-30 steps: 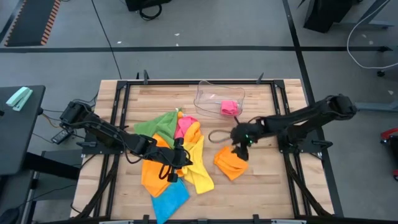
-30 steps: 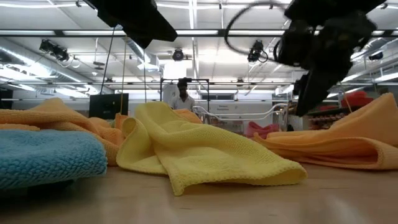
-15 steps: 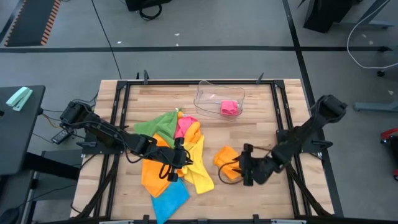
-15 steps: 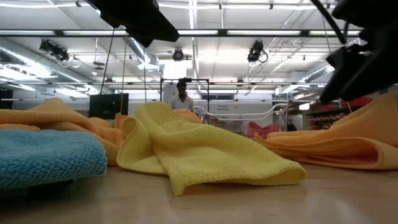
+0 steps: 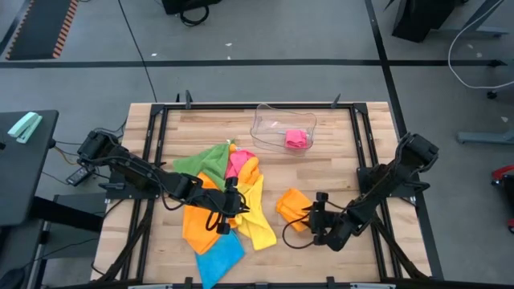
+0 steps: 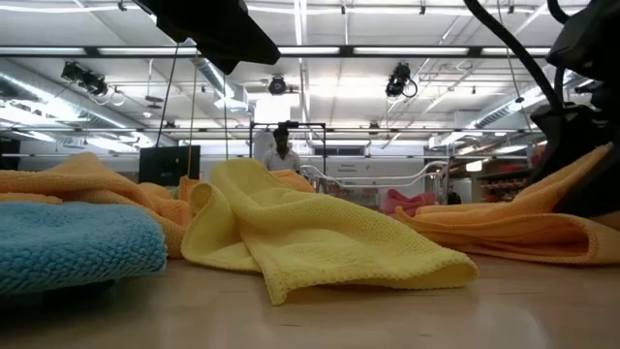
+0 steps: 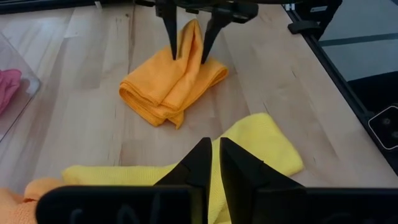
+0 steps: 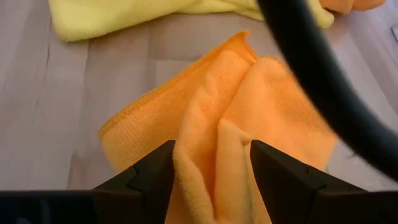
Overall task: Fold microfiber towels
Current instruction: Fold the right orange microfiber cloth
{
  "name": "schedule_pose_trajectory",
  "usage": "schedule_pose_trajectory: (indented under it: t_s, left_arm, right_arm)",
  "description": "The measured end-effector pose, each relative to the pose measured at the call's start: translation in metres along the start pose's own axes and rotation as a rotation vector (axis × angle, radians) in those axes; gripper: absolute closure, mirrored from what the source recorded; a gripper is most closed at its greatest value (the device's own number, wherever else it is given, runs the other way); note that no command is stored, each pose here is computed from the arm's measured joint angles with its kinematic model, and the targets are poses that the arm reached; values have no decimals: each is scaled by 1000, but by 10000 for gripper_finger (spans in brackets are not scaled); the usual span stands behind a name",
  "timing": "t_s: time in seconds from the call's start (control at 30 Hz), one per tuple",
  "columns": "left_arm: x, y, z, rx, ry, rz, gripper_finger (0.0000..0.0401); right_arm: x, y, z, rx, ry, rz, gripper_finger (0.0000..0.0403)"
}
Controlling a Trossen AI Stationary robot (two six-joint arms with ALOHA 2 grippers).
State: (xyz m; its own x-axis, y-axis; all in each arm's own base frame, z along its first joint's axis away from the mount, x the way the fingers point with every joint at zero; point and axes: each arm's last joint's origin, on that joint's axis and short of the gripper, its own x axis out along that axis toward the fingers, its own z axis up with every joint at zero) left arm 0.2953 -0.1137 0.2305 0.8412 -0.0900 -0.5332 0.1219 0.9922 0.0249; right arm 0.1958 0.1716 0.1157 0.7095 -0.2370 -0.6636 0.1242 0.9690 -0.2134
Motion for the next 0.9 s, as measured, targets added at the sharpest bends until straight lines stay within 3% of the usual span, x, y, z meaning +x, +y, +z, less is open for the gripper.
schedule_pose_trajectory:
  t_s: [0.17, 0.5, 0.7, 0.9]
  left_arm:
    - [0, 0, 0, -2, 0, -1, 358]
    - [0, 0, 0, -3, -1, -1, 361]
    - [0, 0, 0, -22, -1, -1, 357]
    - [0, -1, 1, -26, -13, -3, 357]
  right_arm:
    - [0, -1, 1, 14, -35, -46, 219]
    - [-1, -14, 4, 156, -55, -144, 387]
    - [-21, -33, 15, 244, -139, -231, 392]
    - [-29, -52, 5, 337, -42, -310, 393]
